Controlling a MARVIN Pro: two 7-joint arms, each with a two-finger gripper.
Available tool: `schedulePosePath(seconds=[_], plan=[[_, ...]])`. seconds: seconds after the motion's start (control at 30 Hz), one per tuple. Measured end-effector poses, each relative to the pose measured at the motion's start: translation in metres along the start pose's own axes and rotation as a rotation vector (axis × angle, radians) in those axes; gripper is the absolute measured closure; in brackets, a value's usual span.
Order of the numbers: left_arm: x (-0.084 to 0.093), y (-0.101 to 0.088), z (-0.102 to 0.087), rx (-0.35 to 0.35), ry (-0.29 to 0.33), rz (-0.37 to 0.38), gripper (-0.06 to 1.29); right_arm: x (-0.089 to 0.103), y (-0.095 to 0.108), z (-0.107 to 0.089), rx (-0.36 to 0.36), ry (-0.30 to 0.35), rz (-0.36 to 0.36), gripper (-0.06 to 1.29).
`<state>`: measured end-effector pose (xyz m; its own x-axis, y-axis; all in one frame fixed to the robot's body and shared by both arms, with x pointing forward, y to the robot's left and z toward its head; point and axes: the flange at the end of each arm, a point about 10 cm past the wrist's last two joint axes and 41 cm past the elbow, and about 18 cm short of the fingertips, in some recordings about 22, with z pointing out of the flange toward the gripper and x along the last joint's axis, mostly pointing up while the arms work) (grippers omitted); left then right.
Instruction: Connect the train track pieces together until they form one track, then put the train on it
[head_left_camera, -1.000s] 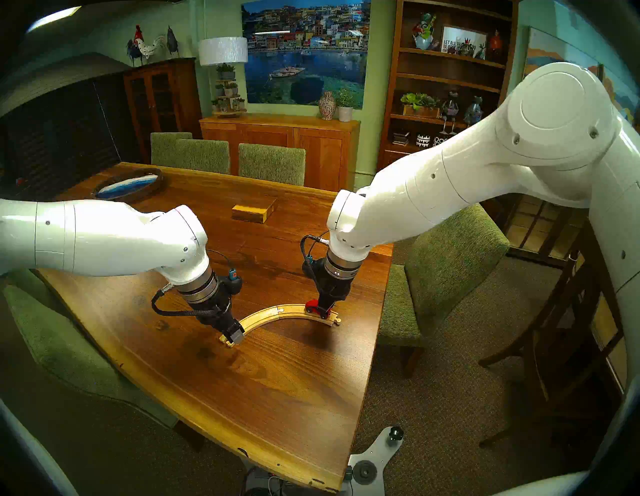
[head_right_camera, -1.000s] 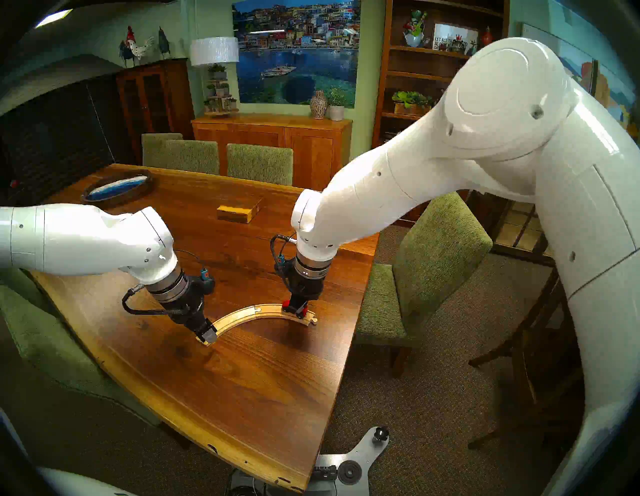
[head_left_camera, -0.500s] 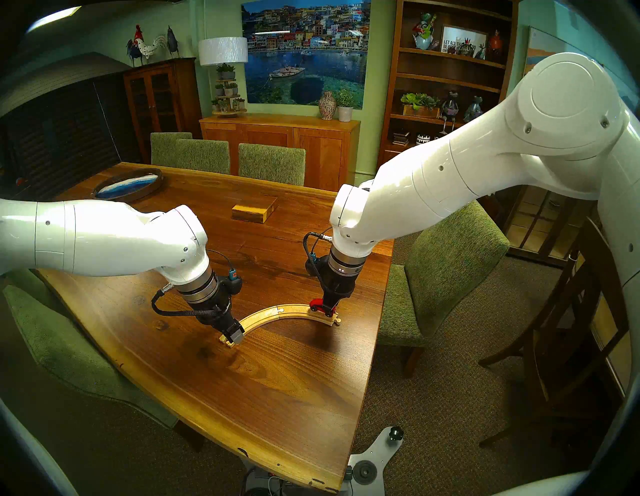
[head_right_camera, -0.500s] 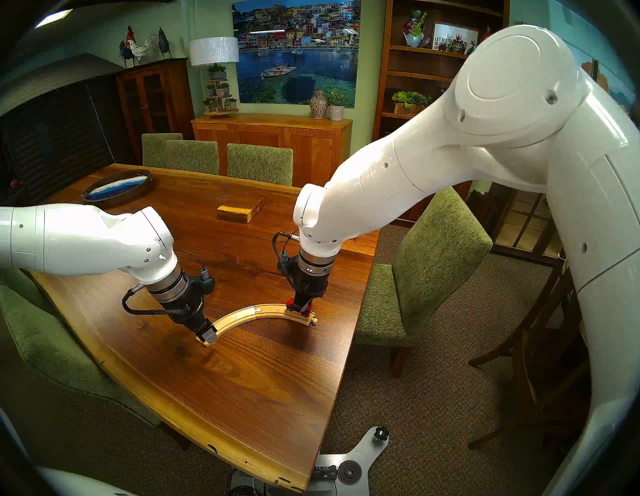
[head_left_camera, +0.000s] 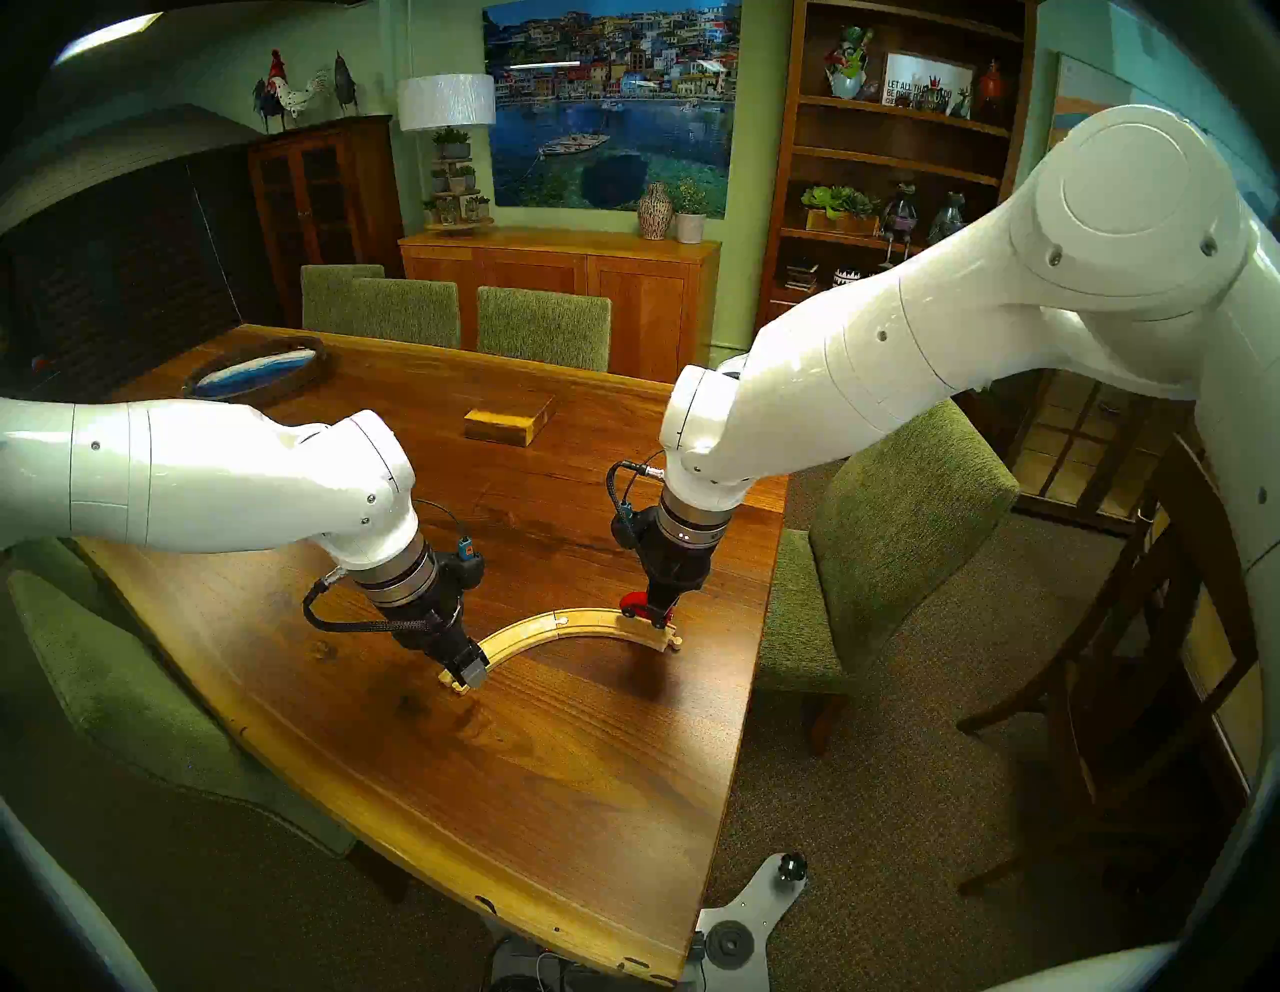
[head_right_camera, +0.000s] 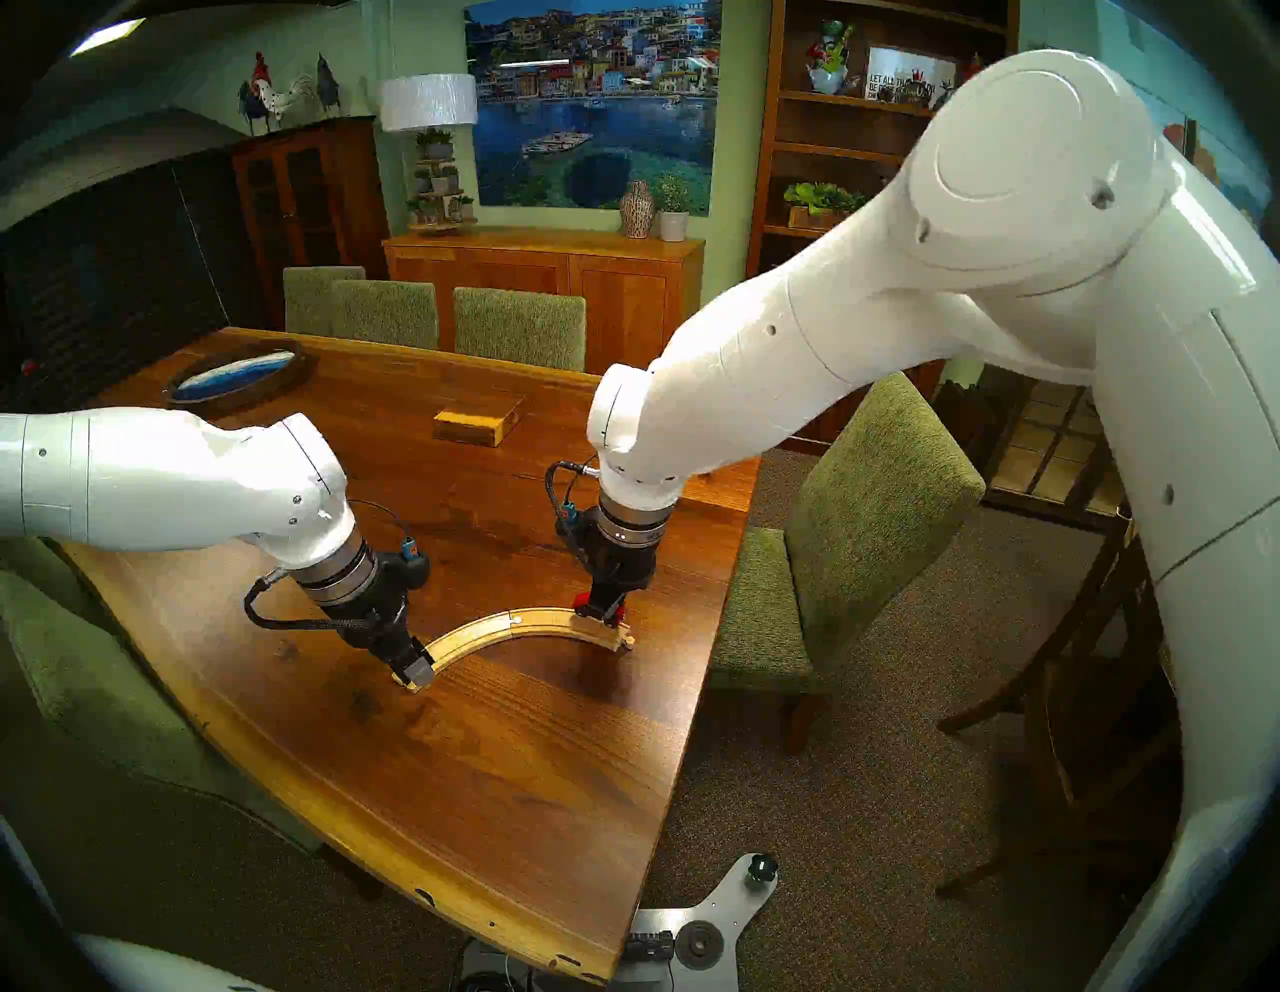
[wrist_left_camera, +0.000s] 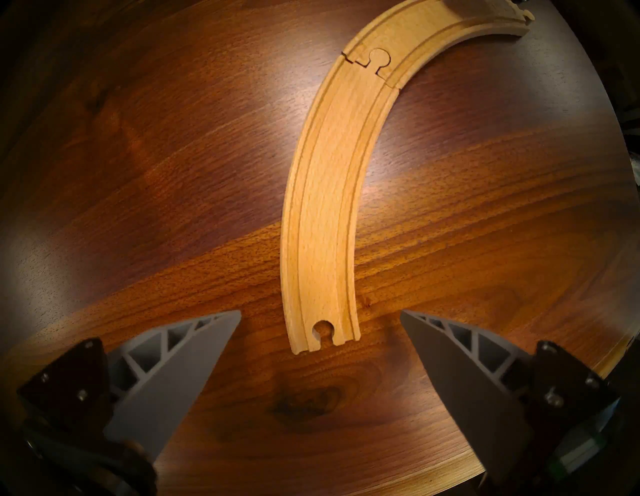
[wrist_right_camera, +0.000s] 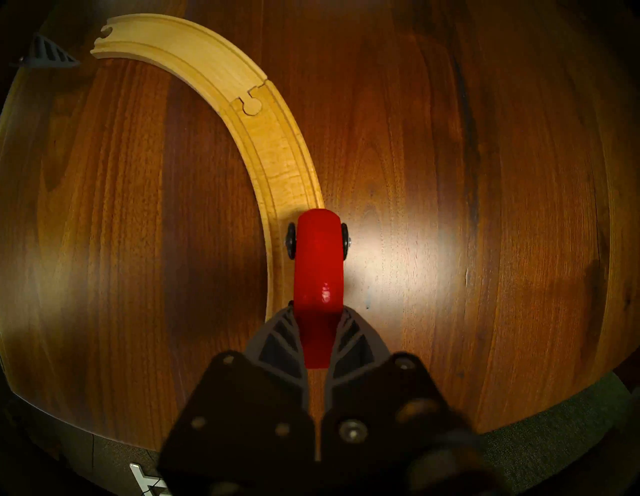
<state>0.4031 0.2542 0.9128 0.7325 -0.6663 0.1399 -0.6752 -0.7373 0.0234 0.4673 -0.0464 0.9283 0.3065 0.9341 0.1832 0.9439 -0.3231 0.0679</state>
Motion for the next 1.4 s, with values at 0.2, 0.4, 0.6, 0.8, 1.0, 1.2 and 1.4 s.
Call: schedulePosePath(seconds=[0.2,0.4,0.6,0.8,1.0,1.2,1.4], plan=[[0.0000,0.0000,0.0000,0.000,0.000,0.000,0.00,-0.0018,-0.0096,0.0030,0.025,0.006,-0.055,1.25],[0.0000,0.0000,0.0000,0.000,0.000,0.000,0.00,-0.0023,-0.0108,0.0034,0.029,0.005,-0.082,1.25],[0.0000,0.0000,0.0000,0.000,0.000,0.000,0.00,-0.0021,-0.0095,0.0028,0.025,0.004,-0.089,1.25],[0.0000,0.0000,0.0000,0.000,0.000,0.000,0.00,-0.0013,-0.0075,0.0018,0.021,-0.009,-0.084,1.25],[0.0000,0.0000,0.0000,0.000,0.000,0.000,0.00,0.0009,-0.0060,0.0015,0.025,-0.027,-0.076,1.25],[0.0000,0.0000,0.0000,0.000,0.000,0.000,0.00,0.0026,-0.0061,0.0020,0.034,-0.034,-0.066,1.25],[0.0000,0.0000,0.0000,0.000,0.000,0.000,0.00,0.0041,-0.0059,0.0041,0.045,-0.033,-0.054,1.25]])
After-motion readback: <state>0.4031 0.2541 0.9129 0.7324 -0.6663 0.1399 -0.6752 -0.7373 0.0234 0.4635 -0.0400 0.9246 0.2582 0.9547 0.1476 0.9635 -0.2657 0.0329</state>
